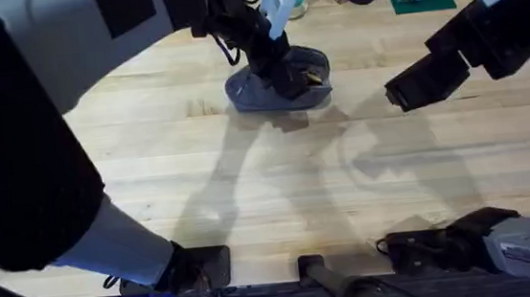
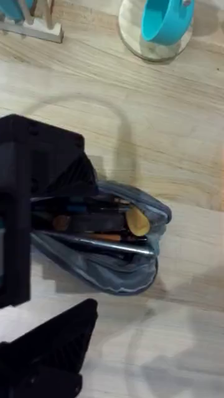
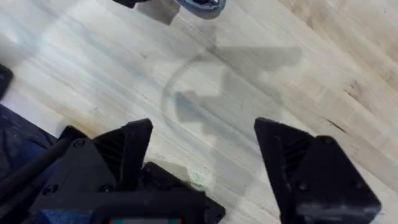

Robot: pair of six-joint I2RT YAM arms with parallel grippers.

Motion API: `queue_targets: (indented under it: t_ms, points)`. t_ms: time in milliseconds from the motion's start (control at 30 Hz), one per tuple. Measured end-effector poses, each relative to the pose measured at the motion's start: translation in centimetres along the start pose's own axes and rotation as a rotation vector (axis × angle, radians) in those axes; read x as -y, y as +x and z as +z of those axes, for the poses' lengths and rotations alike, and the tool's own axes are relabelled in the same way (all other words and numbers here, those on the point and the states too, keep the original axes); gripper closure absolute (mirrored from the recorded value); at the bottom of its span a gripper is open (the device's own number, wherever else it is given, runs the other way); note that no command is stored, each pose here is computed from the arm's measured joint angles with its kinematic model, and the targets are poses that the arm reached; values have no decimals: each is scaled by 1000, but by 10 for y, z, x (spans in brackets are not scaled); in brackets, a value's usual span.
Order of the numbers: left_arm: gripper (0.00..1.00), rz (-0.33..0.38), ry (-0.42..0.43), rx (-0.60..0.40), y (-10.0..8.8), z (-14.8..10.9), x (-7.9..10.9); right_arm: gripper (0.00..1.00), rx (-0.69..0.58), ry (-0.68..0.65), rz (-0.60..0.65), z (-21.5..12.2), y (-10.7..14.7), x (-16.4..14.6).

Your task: Unzip the bag, pick up the pens from the table one at a time and place them inside, then zip the bag closed.

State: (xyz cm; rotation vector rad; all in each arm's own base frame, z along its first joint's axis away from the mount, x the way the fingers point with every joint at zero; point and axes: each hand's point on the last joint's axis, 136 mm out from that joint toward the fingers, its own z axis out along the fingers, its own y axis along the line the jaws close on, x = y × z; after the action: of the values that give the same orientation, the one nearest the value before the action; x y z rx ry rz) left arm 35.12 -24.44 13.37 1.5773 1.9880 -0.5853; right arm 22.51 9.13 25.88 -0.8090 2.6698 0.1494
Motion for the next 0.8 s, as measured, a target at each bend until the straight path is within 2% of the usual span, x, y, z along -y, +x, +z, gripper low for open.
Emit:
queue_targets:
  t_ms: [333,433,567,800]
  points:
    - [6,0,1,1,0,0,0,3,0,0,0,0,0,0]
    - [77,1,17,22,-4,0,3,4,0,0,0,0,0,0]
    - [228,1,21,28,-5,0,3,3,0,0,0,0,0,0]
    - [238,4,26,39,-7,-1,4,5,0,0,0,0,0,0]
